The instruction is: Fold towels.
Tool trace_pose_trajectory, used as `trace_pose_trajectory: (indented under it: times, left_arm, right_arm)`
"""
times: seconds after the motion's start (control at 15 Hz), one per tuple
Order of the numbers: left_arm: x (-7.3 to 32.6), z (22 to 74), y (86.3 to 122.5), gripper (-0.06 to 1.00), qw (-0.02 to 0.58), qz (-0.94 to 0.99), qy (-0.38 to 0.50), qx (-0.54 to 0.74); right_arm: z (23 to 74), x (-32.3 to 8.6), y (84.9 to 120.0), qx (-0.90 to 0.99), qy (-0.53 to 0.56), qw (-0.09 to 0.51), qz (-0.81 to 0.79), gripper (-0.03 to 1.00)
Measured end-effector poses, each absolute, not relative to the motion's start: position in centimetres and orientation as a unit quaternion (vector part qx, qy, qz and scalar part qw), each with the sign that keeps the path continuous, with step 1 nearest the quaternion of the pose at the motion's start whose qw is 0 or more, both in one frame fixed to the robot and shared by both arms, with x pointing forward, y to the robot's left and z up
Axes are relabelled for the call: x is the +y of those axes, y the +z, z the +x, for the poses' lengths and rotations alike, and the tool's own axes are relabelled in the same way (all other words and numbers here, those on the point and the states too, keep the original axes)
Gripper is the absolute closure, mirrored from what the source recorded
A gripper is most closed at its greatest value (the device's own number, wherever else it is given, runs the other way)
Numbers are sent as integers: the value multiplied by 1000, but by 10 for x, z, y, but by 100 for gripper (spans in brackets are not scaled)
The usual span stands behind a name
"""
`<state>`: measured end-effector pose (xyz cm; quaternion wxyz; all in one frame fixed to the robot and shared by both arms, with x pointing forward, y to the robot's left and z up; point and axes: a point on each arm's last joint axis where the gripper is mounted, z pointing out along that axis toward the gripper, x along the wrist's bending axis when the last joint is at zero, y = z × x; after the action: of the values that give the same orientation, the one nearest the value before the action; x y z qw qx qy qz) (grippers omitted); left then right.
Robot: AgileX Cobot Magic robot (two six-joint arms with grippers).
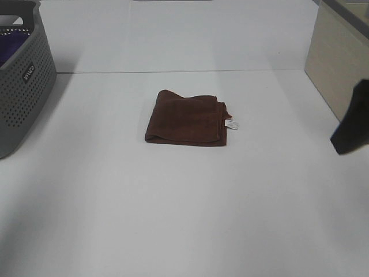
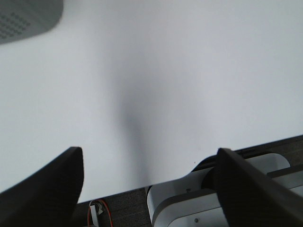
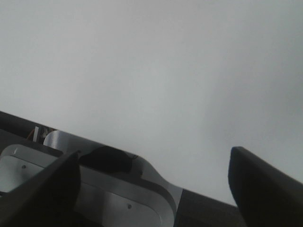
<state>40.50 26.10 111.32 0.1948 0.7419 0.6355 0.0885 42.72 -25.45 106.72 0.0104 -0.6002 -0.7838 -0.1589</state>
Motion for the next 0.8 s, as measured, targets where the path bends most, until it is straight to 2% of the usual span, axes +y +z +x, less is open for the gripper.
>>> trace_pose_trajectory:
  times: [0.4,0.53,0.8]
  left_arm:
    - [280,305,1057,22,250,732,136,619]
    - [282,290,1049,22,267,728,149,614]
    - [285,271,1055,22,322,726,202,573]
  right_arm:
    - [333,-270,1023,-789,-153,-17,-595,16]
    - [319,-273,1024,-787,-176,-53,-588,16]
    - [293,-277,1038,-775,-244,-135,-566,16]
